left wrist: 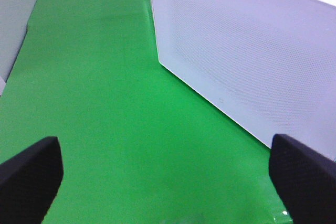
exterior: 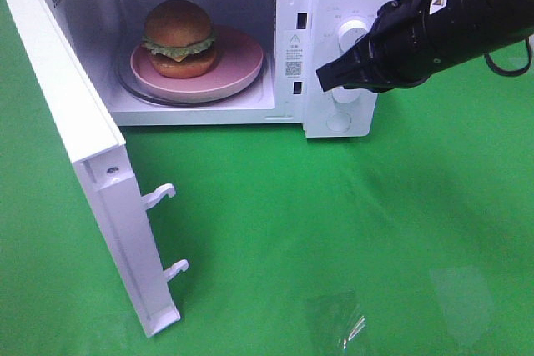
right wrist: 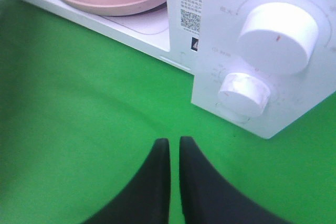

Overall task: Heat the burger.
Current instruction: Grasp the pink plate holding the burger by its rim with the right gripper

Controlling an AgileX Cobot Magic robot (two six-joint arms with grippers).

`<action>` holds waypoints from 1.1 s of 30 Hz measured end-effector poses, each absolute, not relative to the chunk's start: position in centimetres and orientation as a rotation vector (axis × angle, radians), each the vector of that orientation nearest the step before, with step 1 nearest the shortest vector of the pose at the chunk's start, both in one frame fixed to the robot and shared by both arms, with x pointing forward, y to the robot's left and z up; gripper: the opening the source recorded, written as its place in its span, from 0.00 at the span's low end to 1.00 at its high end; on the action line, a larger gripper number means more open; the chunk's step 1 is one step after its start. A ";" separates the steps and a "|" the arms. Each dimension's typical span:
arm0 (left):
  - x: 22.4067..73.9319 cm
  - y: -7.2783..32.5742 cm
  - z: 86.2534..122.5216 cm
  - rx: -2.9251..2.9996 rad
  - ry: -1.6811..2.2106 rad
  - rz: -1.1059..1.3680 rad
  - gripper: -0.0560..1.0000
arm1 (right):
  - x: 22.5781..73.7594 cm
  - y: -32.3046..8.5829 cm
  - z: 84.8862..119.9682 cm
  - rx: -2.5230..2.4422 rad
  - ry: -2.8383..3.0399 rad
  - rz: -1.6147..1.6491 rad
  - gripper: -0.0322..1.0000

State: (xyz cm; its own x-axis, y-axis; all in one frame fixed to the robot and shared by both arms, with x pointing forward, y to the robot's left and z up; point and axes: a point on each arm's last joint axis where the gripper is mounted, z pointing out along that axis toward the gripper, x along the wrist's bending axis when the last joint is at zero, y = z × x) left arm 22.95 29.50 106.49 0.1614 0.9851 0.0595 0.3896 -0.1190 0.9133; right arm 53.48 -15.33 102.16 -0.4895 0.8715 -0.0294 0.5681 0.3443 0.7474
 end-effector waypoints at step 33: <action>22.9 29.5 106.5 1.641 1.340 0.942 0.99 | 52.0 -16.9 101.1 -0.273 2.626 0.158 0.17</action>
